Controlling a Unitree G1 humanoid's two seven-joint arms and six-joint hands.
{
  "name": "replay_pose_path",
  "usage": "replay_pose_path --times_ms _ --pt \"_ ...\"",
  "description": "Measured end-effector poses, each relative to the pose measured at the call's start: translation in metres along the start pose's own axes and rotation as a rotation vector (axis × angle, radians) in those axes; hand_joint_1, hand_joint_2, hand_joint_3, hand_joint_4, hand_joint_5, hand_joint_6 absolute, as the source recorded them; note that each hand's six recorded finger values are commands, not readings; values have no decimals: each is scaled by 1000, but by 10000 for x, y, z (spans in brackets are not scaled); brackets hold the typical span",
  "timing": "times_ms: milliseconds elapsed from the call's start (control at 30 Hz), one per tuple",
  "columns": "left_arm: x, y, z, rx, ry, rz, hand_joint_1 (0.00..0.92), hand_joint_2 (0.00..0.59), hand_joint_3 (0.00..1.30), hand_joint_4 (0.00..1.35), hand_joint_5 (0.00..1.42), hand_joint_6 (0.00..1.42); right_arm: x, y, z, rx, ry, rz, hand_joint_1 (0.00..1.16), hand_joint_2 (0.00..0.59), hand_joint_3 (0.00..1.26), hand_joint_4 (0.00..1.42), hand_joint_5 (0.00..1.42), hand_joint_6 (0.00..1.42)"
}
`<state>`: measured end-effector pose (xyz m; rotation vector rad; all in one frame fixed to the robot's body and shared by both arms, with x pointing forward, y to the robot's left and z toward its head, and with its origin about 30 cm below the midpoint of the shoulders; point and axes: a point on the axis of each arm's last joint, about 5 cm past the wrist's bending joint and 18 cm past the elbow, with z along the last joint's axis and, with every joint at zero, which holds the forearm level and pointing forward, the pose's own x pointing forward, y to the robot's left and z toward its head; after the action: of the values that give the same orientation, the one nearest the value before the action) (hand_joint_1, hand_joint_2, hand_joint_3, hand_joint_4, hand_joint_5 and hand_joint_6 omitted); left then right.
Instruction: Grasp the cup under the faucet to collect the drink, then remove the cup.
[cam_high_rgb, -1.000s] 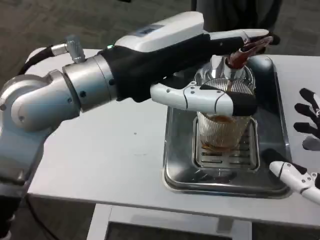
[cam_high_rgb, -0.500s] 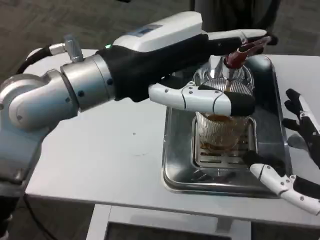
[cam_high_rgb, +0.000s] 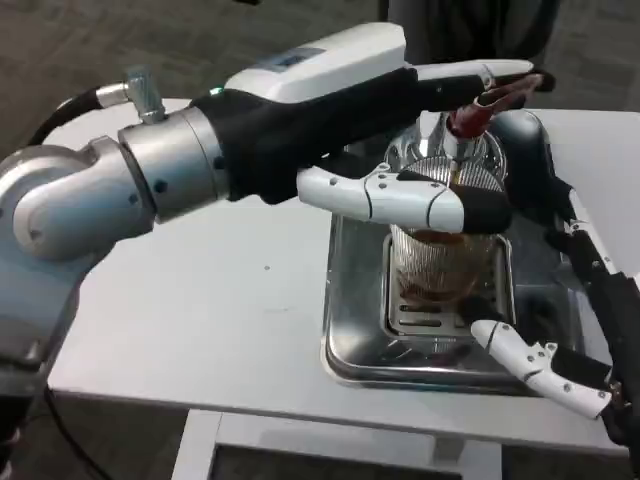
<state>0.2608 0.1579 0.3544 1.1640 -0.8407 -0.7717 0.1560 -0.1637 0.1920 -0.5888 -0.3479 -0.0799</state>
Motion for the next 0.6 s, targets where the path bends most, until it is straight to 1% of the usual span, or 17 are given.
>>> replay_pose_path --times_ms 133,200,367,433,467,600 --pt "-6 3 14 4 3 -1 7 82 121 73 162 164 28 53 2 15 0 -2 601 247 0 0 42 133" --pt "-7 4 22 5 5 -2 25 84 121 73 162 161 35 73 4 16 1 -3 600 247 0 0 30 116" --pt "-10 7 31 8 8 -3 32 83 121 73 162 161 62 108 37 17 -11 -23 600 246 0 0 8 88" --pt "-9 7 32 8 9 -3 36 84 121 73 162 160 74 119 41 22 -8 -35 599 246 0 0 5 84" --pt "-9 6 33 8 9 -4 54 84 121 73 162 160 79 122 40 23 -5 -37 598 245 0 0 5 83" --pt "-7 7 39 10 9 -5 61 84 121 73 162 160 104 139 31 27 7 -40 595 243 0 0 1 82"
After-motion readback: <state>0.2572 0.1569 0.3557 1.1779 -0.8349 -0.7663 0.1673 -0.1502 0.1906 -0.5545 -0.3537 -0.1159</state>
